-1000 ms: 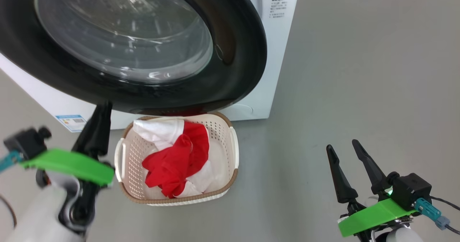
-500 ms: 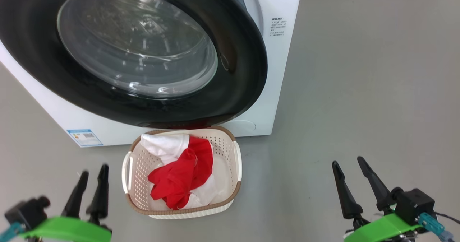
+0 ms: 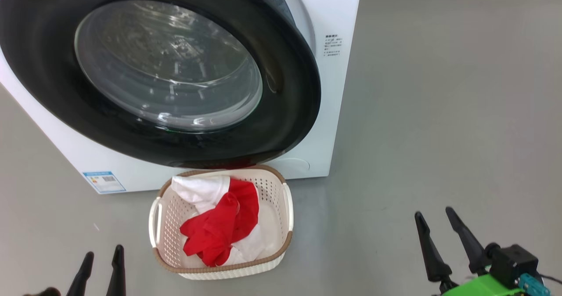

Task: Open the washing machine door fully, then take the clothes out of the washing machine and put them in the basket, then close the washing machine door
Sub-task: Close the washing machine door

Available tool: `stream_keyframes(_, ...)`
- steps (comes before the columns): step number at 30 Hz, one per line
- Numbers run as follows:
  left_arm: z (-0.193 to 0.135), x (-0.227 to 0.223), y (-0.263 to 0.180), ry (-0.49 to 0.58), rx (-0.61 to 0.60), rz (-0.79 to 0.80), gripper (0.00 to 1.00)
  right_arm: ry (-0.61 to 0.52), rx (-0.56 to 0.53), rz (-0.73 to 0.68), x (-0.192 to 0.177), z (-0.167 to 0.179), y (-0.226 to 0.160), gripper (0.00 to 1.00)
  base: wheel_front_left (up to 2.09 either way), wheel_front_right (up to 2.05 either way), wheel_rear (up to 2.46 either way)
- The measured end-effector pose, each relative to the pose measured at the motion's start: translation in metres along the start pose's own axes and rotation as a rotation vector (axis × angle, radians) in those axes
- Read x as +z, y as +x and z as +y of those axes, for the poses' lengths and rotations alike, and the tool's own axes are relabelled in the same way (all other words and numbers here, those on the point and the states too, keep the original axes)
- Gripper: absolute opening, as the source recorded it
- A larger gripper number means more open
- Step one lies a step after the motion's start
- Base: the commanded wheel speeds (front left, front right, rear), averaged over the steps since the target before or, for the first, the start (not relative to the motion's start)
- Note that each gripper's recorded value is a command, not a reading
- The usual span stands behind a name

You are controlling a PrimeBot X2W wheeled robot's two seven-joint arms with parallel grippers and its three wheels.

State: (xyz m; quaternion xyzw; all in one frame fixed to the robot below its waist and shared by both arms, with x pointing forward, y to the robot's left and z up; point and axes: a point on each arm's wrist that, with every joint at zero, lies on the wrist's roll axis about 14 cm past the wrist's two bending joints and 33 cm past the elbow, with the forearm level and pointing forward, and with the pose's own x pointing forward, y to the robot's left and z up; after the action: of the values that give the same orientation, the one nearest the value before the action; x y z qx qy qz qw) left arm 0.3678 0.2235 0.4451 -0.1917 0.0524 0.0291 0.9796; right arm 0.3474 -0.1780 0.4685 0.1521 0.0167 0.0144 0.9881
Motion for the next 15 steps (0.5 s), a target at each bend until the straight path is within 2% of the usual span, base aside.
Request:
stream_keyframes(4, 0.001, 0.005, -0.011, 0.088, 0.002, -0.022, 1.00, 0.001, -0.008, 0.011, -0.004, -0.002, -0.009, 1.00, 0.00, 0.00, 0.00)
stream_keyframes(15, -0.003, 0.014, -0.026, 0.207, 0.014, -0.063, 1.00, -0.002, -0.014, 0.002, -0.001, -0.005, -0.016, 1.00, 0.00, 0.00, 0.00)
